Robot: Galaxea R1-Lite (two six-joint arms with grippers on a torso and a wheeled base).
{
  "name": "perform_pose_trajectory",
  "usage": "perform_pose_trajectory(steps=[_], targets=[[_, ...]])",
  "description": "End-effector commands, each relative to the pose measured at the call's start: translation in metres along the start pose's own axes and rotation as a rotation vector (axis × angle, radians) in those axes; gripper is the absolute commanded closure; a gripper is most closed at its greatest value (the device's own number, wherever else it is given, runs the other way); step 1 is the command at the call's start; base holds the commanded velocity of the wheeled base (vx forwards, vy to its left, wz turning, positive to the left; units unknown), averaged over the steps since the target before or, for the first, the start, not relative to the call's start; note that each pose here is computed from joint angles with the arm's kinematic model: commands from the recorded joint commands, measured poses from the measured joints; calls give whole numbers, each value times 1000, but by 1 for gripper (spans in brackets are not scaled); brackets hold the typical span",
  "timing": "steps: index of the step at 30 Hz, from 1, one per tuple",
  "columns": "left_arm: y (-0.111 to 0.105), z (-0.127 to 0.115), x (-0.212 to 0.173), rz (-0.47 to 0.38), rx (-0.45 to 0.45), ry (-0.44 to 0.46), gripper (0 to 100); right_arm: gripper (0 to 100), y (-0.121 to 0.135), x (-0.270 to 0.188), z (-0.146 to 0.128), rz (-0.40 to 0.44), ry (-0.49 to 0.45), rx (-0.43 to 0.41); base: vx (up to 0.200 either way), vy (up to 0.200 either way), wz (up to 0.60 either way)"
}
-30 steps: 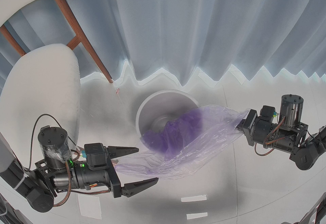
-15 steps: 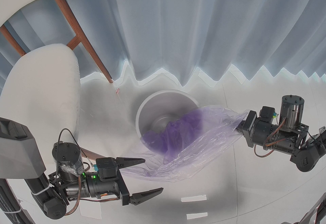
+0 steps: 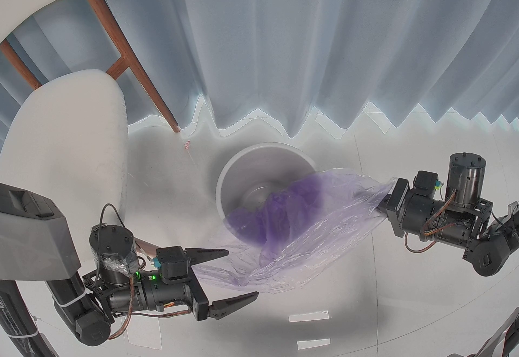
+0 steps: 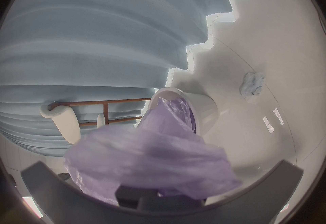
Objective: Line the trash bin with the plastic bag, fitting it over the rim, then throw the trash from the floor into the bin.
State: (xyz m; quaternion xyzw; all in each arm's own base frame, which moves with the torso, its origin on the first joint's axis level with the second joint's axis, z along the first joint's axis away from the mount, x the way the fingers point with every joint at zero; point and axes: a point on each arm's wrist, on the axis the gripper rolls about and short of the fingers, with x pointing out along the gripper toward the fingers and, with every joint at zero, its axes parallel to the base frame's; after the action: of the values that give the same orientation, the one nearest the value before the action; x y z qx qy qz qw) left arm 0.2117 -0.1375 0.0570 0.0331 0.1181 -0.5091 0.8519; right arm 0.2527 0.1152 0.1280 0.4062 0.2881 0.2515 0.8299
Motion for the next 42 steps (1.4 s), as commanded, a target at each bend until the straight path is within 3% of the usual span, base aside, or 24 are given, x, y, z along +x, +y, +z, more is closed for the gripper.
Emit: perform_pose_trajectory(steps=[1,10,20,34,35,42], targets=[[9,-1,8,45,-1,-4,0,100,4,-2,-8,13,25,-12,0,0,0],[14,0,15,95,-19,-15,0,100,16,-8,-14,54,40,-29,0,0,0],[37,-6,19,191,-33,-14,0,100,25,-18,-8,85,4,-37,0,0,0],[37,-3,19,192,-29,-24,0,100,19,-20,2,76,-22,-33,0,0,0],[36,-3,19,189,-29,-27,100,100,19,-20,2,75,-23,-33,0,0,0],[43,20,32,193,-42,-133,100,100,20,-19,-3,80,1,-41,0,0,0]])
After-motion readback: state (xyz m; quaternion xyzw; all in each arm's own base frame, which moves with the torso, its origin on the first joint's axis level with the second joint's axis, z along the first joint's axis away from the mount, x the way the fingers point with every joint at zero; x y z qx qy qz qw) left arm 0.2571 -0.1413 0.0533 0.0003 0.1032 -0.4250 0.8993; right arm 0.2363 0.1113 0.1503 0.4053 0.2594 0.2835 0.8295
